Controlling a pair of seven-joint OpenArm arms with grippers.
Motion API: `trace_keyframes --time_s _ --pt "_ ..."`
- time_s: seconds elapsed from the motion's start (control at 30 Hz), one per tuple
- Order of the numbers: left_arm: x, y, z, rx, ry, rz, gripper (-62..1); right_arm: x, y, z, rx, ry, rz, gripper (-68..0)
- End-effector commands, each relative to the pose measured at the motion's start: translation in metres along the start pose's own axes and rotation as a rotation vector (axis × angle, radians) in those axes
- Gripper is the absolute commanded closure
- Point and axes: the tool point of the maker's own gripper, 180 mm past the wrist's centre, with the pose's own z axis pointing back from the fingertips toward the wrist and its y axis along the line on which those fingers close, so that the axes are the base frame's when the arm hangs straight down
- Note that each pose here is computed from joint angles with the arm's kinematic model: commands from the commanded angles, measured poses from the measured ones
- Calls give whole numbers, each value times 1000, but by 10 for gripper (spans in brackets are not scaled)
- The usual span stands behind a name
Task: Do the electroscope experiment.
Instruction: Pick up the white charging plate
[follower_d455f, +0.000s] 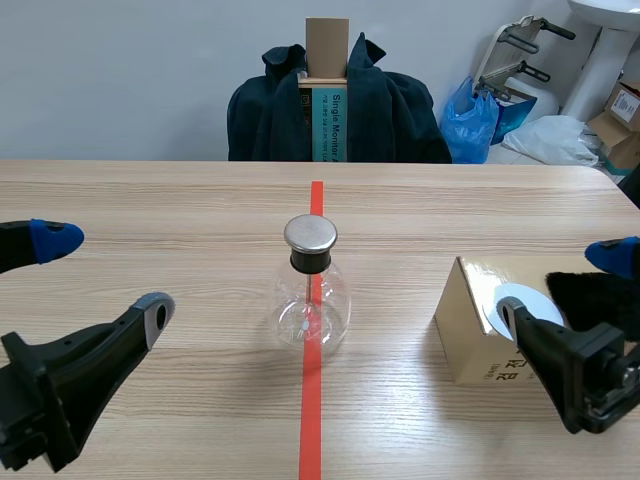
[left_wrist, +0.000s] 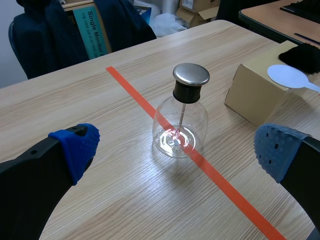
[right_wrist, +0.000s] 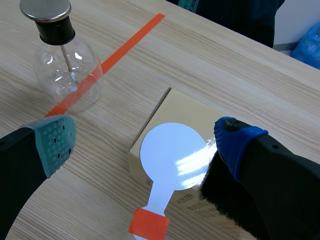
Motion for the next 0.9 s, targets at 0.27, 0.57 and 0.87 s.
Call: trace_keyframes --time_s 0.27,0.57,0.87 --pt "10 -3 0 -10 -30 -3 -623 13 -2 -1 4 -50 45 -565" --pt "10 -3 0 -10 -30 -3 -623 14 -2 -1 4 -55 44 -564" --pt "10 -3 0 -10 -30 -3 -623 15 -2 -1 4 -58 44 -564"
